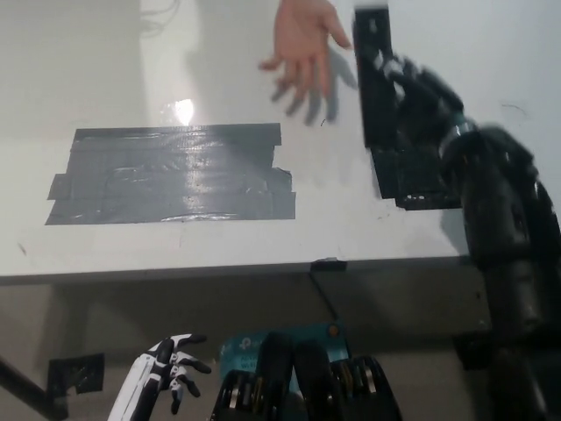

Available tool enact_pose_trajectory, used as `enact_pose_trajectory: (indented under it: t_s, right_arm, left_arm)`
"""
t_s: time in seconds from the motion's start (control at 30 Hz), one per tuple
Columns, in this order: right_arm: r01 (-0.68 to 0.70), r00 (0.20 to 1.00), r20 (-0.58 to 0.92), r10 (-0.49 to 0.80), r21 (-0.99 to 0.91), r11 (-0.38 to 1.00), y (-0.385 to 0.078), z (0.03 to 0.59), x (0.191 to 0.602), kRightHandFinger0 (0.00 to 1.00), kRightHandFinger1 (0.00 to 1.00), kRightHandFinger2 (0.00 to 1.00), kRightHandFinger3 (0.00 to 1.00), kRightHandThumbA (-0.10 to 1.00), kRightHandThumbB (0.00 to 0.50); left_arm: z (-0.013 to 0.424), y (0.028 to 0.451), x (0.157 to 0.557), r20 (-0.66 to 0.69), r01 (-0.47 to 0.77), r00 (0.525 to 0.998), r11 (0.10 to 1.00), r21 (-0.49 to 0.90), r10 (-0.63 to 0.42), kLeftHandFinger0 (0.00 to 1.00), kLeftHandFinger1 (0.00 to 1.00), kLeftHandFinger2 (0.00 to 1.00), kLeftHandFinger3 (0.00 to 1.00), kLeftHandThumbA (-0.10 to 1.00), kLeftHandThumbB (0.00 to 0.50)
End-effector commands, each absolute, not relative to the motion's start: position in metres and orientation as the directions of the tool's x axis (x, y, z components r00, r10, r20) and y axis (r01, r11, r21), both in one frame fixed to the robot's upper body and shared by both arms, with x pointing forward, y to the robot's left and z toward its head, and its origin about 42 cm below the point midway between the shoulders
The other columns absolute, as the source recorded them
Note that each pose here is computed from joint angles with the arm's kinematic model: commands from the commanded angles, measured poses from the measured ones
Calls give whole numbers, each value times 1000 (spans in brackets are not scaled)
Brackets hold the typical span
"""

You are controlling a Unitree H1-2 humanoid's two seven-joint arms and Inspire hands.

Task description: A stapler is kept on the black spot marked on the desk infront of the robot. The robot picks up the stapler using its right hand and passes it to a person

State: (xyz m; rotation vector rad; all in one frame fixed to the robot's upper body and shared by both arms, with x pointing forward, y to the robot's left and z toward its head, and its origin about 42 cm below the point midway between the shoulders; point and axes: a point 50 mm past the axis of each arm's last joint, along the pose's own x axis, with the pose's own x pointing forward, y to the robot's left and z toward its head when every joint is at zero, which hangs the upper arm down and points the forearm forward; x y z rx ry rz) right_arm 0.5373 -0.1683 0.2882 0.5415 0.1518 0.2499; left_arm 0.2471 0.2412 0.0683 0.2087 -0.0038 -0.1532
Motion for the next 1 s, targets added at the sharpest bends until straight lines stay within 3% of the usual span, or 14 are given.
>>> enact_pose_trajectory:
  t_s: [0.0,0.1,0.37,0.47,0.5,0.57,0.6,0.67,0.73,0.8,0.83,0.87,0.9,0.97]
  right_arm:
    - [-373,925,131,358,498,782,-115,408,545,0,0,0,0,755,108]
    - [-334,940,101,325,463,821,-113,407,548,0,0,0,0,741,87]
    - [-259,966,73,250,357,897,-111,409,558,0,0,0,0,795,141]
    - [-205,978,83,190,245,948,-110,411,562,0,0,0,0,804,104]
    - [-151,986,91,138,147,978,-109,413,563,0,34,89,190,791,86]
    - [-112,989,101,103,79,991,-108,415,564,0,35,141,248,759,84]
    - [-83,990,117,82,6,997,-107,417,565,0,115,314,322,795,50]
    - [18,982,187,28,-238,971,-106,422,571,0,52,298,273,839,35]
    - [81,970,243,9,-355,931,-105,427,574,0,55,342,427,907,46]
    - [100,965,260,7,-394,914,-105,428,575,0,37,334,433,941,49]
    - [129,955,296,23,-487,864,-105,429,578,11,85,415,798,916,23]
    - [135,953,302,29,-509,850,-104,429,580,11,85,415,798,916,23]
    - [137,951,308,36,-521,842,-104,429,580,64,147,460,1000,874,26]
    - [141,950,309,39,-537,832,-102,429,580,137,213,508,899,859,38]
  left_arm:
    - [75,240,250,6,186,981,955,232,-192,130,311,451,685,1000,422]
    - [75,239,250,5,187,981,952,241,-194,132,308,448,684,1000,429]
    - [75,238,253,8,195,979,952,235,-202,129,347,485,712,1000,456]
    - [76,238,252,11,197,979,953,229,-205,150,392,519,741,1000,479]
    - [75,238,252,12,197,979,954,226,-205,163,413,530,747,1000,483]
    - [75,238,251,13,197,979,954,225,-206,166,417,532,748,1000,483]
    - [75,238,251,13,198,978,954,224,-206,168,419,534,748,1000,483]
    - [74,238,251,17,202,977,953,224,-212,170,418,538,741,1000,480]
    - [76,237,252,14,205,977,953,224,-213,166,417,538,737,1000,483]
    - [76,237,252,14,205,977,952,225,-214,164,416,538,736,1000,483]
    - [77,237,252,13,205,977,953,224,-214,156,406,527,730,1000,468]
    - [77,236,251,12,205,977,953,223,-213,156,406,527,730,1000,468]
    - [77,236,251,12,206,977,953,221,-214,155,405,526,728,1000,466]
    - [77,236,252,12,210,976,953,219,-218,154,405,526,728,1000,466]
